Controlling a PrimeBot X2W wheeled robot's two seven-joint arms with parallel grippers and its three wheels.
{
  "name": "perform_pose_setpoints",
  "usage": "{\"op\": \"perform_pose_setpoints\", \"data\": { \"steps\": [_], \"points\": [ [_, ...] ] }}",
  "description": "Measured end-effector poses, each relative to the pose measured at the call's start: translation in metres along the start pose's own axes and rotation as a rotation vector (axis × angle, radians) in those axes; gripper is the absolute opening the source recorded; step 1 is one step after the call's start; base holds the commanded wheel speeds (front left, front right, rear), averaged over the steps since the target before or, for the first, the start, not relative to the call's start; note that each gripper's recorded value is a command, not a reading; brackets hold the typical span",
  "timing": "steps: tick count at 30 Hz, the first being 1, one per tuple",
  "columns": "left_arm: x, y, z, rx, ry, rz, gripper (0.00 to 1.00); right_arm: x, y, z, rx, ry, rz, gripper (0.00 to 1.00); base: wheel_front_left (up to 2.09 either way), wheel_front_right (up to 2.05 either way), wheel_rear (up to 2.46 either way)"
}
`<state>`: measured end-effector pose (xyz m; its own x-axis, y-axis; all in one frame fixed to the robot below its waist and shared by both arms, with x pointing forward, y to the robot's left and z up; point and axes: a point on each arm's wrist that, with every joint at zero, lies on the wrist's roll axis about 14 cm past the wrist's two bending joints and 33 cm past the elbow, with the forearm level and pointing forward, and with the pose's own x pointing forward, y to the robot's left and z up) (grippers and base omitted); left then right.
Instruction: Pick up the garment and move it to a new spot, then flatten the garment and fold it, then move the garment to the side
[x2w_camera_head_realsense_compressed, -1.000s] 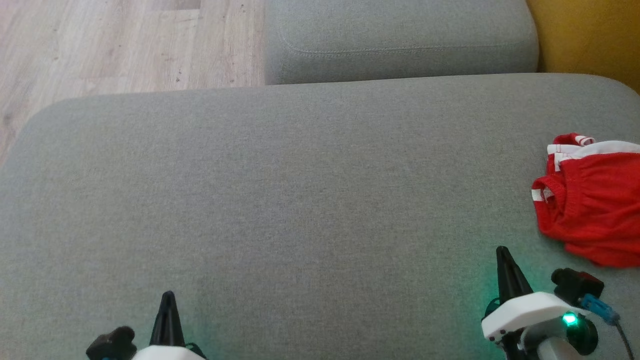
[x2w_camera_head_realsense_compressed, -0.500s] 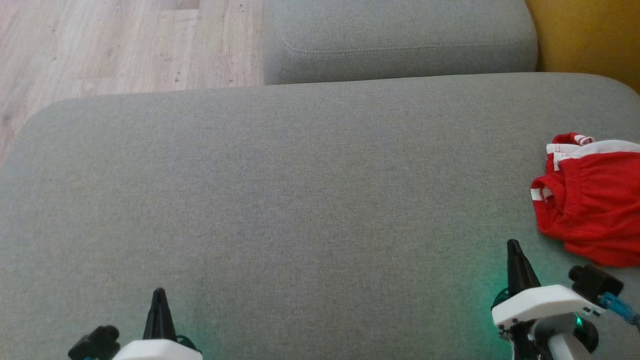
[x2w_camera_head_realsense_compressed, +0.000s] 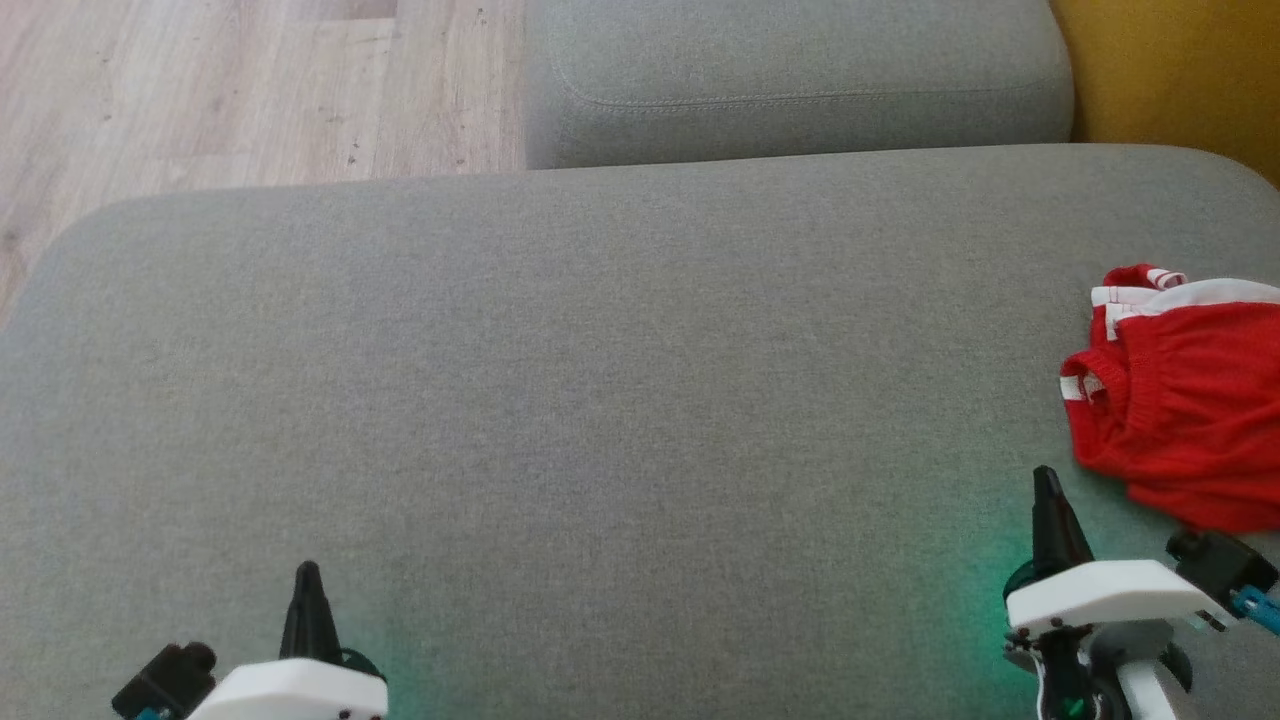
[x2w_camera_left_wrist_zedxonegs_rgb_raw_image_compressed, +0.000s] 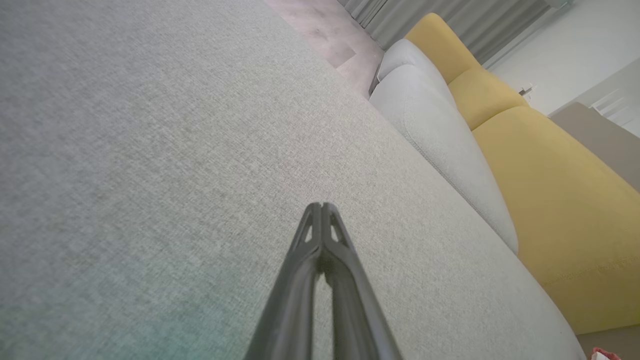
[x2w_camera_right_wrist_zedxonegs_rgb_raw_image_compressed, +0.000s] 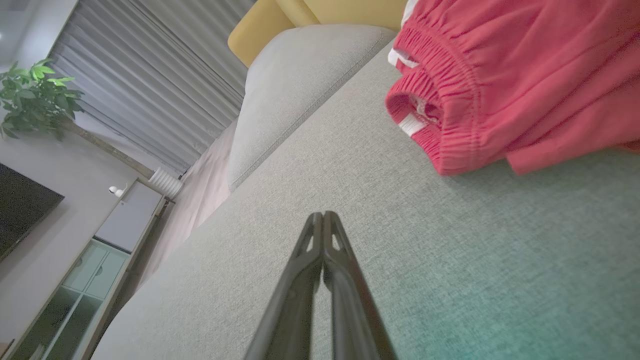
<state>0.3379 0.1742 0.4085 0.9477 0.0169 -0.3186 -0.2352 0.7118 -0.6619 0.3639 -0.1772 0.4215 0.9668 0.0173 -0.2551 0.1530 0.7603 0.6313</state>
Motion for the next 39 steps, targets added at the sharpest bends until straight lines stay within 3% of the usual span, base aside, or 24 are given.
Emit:
{"op": "perform_pose_setpoints", "data": {
  "steps": [39],
  "points": [
    [0.009,-0.018,0.026,-0.419,-0.017,-0.080,0.00,0.003,0.008,0.035,0.459,-0.073,0.040,0.00,0.00,0.00,0.00]
  ]
}}
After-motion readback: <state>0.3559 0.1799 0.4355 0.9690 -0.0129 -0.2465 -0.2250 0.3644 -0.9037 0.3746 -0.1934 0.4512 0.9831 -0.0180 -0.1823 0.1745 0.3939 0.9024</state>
